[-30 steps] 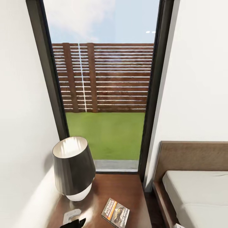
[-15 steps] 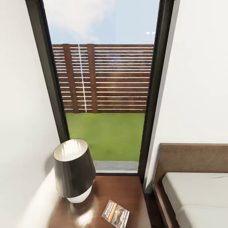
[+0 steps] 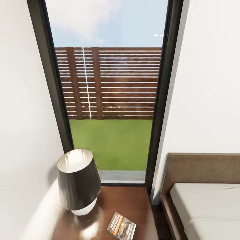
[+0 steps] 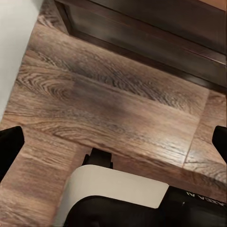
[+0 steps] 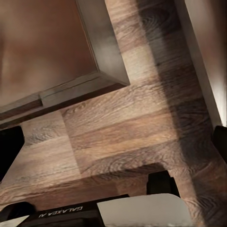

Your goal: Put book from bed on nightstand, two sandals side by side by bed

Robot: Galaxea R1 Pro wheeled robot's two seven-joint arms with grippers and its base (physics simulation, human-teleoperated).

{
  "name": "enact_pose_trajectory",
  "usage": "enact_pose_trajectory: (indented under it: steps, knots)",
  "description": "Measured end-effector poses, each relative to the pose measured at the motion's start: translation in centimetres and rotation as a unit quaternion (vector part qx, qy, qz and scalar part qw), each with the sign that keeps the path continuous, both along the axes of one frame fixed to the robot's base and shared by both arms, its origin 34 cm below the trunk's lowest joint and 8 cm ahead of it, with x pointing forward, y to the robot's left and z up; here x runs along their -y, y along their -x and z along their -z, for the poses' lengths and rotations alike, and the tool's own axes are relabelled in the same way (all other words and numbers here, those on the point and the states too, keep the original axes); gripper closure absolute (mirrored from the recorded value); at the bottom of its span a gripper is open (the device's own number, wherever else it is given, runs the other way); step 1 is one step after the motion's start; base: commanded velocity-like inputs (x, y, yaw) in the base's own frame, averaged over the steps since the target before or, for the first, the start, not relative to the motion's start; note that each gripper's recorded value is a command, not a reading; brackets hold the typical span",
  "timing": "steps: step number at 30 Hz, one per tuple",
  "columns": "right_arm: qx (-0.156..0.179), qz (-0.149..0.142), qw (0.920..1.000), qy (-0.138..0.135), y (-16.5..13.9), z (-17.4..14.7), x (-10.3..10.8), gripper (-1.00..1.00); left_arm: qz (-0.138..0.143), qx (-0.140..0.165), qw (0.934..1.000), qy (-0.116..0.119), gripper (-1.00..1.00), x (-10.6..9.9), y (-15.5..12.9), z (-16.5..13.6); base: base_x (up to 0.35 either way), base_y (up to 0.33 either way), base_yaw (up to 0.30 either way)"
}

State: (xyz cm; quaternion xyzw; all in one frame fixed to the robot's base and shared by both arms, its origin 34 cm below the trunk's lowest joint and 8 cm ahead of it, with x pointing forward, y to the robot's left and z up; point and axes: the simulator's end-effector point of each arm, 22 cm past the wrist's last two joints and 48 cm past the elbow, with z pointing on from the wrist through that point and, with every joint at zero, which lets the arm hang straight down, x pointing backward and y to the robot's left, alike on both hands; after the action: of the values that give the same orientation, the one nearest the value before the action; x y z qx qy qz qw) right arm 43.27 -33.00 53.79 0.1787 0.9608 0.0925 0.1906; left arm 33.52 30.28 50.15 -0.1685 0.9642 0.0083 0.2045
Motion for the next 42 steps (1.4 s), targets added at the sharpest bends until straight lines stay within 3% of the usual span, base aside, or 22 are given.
enact_pose_trajectory:
  steps: [8,42]
  knots:
    - [-0.005,0.001,1.0,-0.001,0.64,-0.07,-0.02,-1.0,-0.001,-0.005,1.0,-0.004,-1.0,-0.78,0.81,-0.18,0.0,0.0,0.0]
    - [-0.005,0.001,1.0,-0.002,0.66,-0.06,-0.16,-1.0,-0.001,-0.005,1.0,0.0,-1.0,-0.09,0.78,-0.14,0.0,0.0,0.0]
